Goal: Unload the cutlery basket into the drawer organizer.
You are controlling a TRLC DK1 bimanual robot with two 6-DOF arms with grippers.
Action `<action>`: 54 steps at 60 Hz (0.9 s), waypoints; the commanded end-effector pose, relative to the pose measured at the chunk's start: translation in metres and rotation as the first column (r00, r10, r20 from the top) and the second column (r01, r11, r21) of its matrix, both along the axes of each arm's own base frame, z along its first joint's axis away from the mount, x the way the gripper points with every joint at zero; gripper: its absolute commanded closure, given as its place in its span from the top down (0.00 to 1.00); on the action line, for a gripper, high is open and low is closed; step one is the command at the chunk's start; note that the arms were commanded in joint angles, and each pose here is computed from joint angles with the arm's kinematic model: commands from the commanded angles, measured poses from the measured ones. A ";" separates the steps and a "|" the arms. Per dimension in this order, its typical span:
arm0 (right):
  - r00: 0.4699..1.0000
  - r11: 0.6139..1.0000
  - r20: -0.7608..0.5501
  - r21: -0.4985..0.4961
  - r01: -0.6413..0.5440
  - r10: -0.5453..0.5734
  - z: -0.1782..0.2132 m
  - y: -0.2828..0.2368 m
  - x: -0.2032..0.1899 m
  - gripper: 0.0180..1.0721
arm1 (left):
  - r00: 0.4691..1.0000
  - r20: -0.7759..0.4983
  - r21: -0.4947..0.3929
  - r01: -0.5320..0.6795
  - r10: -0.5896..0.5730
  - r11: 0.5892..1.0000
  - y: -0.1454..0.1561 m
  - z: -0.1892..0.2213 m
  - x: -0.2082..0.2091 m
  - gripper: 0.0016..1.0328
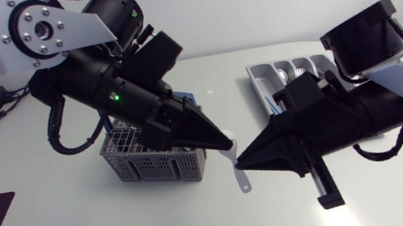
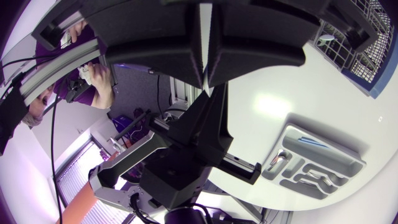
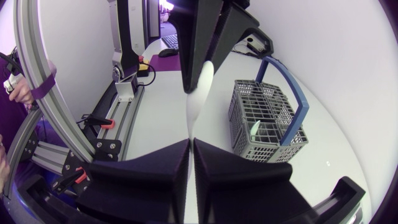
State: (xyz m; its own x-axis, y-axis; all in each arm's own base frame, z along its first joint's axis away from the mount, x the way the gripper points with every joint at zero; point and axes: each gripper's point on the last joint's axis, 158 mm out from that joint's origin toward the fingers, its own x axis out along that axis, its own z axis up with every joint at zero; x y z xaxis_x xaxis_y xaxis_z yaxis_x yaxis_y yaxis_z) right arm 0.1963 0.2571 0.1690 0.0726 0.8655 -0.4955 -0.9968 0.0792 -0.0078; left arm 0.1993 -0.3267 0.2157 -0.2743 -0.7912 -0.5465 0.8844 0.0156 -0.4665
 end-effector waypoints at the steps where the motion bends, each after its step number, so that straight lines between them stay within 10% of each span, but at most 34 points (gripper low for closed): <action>1: 0.999 1.000 -0.035 -0.022 -0.003 0.003 -0.016 -0.002 -0.006 0.06 | 1.000 -0.003 -0.032 0.019 -0.019 0.999 -0.006 0.008 0.002 0.04; 16: 0.999 0.999 -0.043 -0.028 0.015 -0.016 -0.017 -0.007 -0.007 0.06 | 0.999 -0.008 -0.050 -0.035 0.035 0.998 -0.001 0.021 0.019 0.85; 35: 0.985 0.983 0.016 -0.066 0.174 -0.173 -0.024 -0.054 0.023 0.06 | 0.982 -0.012 -0.058 -0.191 0.191 0.980 0.030 0.033 0.060 0.93; 54: 0.883 0.877 0.241 -0.174 0.449 -0.404 -0.048 -0.151 0.067 0.06 | 0.925 0.155 0.132 -0.366 0.346 0.921 0.066 -0.035 0.087 0.93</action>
